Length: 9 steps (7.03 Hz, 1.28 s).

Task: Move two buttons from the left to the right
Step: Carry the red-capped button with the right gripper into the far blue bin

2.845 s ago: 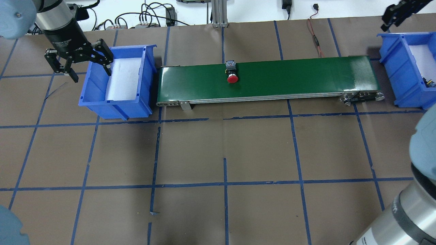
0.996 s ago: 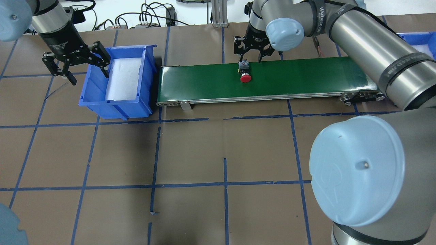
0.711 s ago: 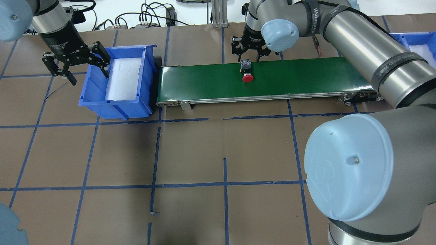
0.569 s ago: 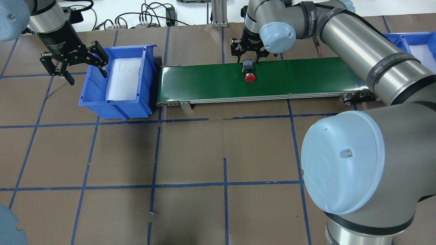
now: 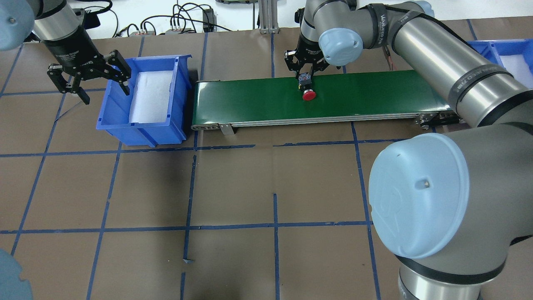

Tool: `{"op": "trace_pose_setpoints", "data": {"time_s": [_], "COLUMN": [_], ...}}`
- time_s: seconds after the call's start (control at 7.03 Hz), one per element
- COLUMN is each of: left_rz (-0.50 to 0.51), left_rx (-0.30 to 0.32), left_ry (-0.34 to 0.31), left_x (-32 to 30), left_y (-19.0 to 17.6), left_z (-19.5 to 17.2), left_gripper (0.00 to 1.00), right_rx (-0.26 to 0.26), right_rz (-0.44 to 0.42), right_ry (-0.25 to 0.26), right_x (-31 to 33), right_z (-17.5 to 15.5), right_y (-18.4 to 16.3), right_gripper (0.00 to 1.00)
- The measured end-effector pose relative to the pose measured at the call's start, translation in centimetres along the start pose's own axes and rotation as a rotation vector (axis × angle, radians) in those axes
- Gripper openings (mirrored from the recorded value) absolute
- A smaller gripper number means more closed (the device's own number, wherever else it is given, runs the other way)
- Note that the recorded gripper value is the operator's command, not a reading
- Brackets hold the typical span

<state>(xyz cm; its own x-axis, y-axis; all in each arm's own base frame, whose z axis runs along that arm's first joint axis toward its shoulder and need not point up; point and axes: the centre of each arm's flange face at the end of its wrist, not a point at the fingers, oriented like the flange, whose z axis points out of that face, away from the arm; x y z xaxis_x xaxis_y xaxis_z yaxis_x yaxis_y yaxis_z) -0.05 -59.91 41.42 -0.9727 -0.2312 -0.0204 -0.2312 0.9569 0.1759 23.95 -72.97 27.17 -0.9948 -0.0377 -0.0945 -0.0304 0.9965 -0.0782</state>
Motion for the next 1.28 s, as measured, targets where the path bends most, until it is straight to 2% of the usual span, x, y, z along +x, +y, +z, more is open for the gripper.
{"op": "trace_pose_setpoints", "data": {"time_s": [0.28,0.57,1.0,1.28], "left_rz": [-0.001,-0.001,0.001,0.001], "left_rx": [-0.001,-0.002,-0.003,-0.003], "left_ry": [0.0,0.001,0.002,0.002], "left_x": [0.0,-0.1,0.1,0.1], "left_y": [-0.1,-0.1,-0.1,-0.1], "left_z": [0.1,0.1,0.2,0.2], "left_gripper": [1.0,1.0,1.0,1.0], "right_rx": [-0.003,-0.031,-0.043,-0.046], "right_rz": [-0.053,-0.143,-0.279,-0.318], "right_ry": [0.007,0.025,0.068,0.108], "right_x": [6.5,15.6,31.6,40.7], "right_z": [-3.6,-8.4,-12.8,-15.3], "right_y": [-1.2,-1.7,-0.3,1.9], "right_gripper": [0.09,0.08,0.09,0.09]}}
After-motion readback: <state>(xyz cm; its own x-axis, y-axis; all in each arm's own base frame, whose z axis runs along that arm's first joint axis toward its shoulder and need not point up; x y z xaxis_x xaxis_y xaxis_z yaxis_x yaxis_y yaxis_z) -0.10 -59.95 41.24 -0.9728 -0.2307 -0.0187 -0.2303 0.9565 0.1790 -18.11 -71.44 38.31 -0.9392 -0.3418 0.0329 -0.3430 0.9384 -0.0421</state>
